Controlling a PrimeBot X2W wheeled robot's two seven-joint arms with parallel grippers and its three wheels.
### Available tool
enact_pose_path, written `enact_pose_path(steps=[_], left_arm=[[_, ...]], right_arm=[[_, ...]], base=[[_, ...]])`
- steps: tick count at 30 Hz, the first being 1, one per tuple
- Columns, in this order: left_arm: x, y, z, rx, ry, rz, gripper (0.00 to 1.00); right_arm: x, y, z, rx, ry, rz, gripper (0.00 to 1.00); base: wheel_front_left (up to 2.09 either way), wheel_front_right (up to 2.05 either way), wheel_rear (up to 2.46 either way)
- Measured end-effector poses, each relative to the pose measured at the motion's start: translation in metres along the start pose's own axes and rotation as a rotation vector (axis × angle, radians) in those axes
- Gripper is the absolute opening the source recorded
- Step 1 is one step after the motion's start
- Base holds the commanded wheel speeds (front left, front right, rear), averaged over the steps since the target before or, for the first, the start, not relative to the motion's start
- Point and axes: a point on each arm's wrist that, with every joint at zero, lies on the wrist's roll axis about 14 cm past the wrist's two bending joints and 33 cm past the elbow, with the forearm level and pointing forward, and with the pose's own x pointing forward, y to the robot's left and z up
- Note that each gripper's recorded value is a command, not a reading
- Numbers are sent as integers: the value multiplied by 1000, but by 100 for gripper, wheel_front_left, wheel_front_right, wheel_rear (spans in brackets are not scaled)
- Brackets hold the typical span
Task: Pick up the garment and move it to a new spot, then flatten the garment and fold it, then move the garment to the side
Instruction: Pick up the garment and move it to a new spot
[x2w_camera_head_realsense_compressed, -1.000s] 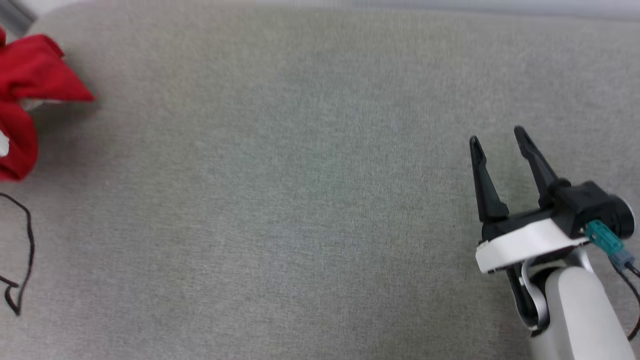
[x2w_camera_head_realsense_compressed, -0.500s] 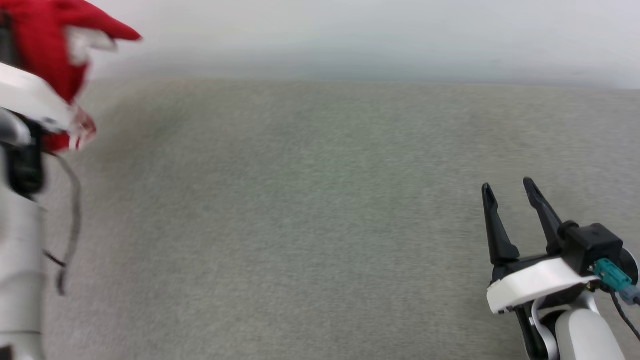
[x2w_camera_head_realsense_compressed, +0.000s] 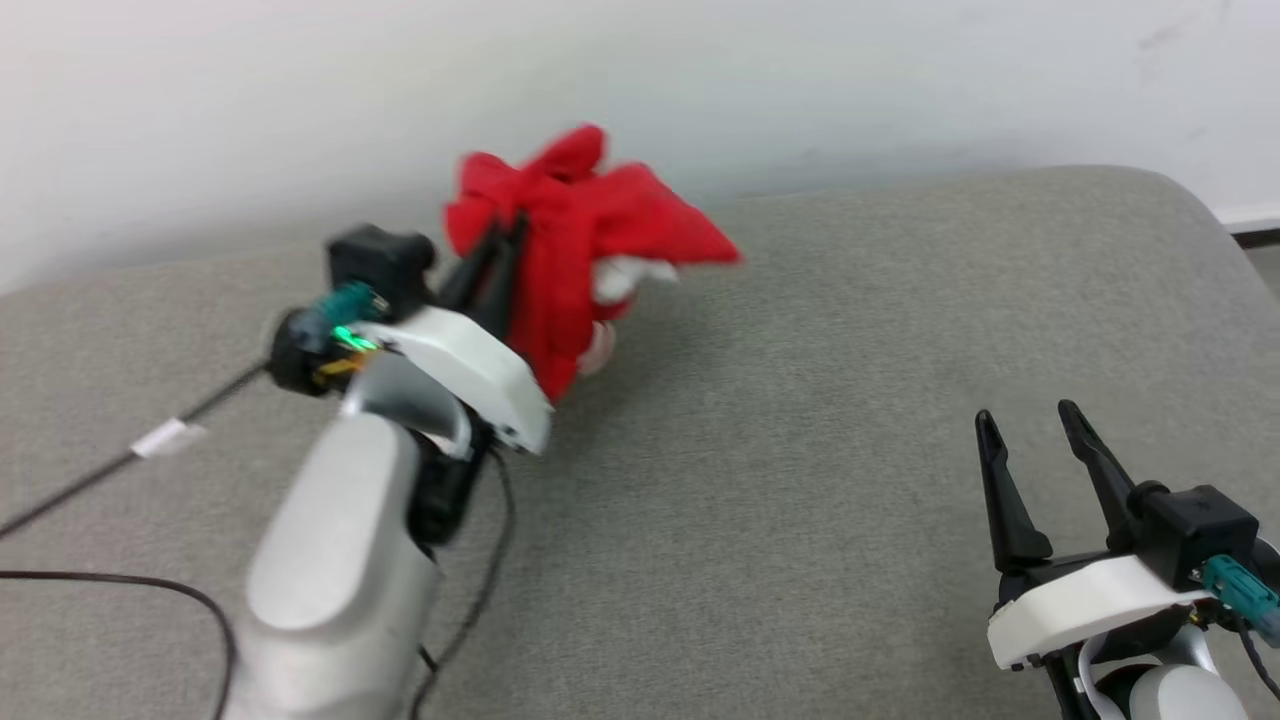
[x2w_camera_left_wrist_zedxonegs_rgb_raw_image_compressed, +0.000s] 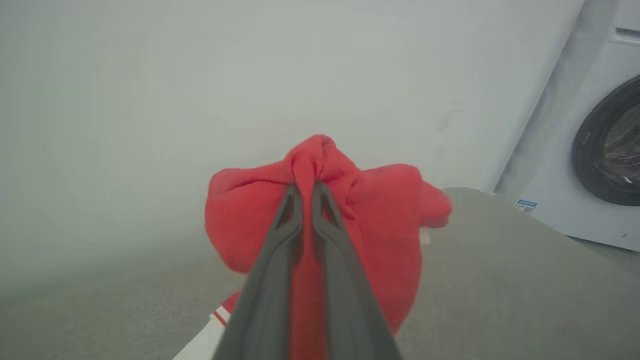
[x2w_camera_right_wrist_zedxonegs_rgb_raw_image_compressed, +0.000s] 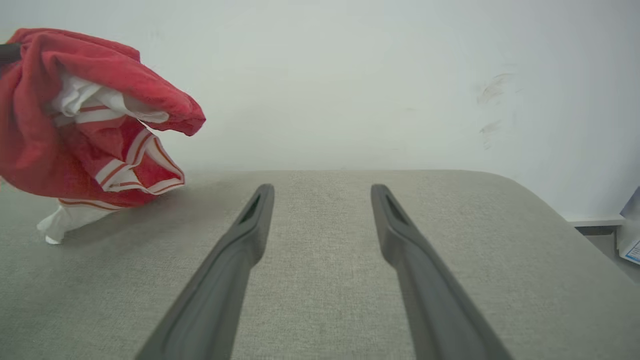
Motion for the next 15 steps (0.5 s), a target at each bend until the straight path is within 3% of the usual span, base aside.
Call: enact_pose_path(steps=[4, 12, 13, 14, 15], left_arm=[[-6, -49, -44, -74, 90, -102, 0], [-83, -95, -164, -197, 447, -159, 0], [-91, -97, -171, -211, 471, -157, 34], [-95, -98, -173, -212, 476, -156, 77], [-96, -97, -171, -208, 461, -154, 100]], right_arm=[[-6, -11, -3, 1, 14, -34, 100], [-4, -10, -12, 12, 40, -32, 100], [-2, -9, -12, 13, 39, -29, 100], [-1, -8, -13, 14, 38, -26, 100], [1, -7, -13, 15, 37, -23, 100]], base=[[0, 0, 0], [0, 0, 0], [0, 0, 0], [0, 0, 0], [0, 0, 0]])
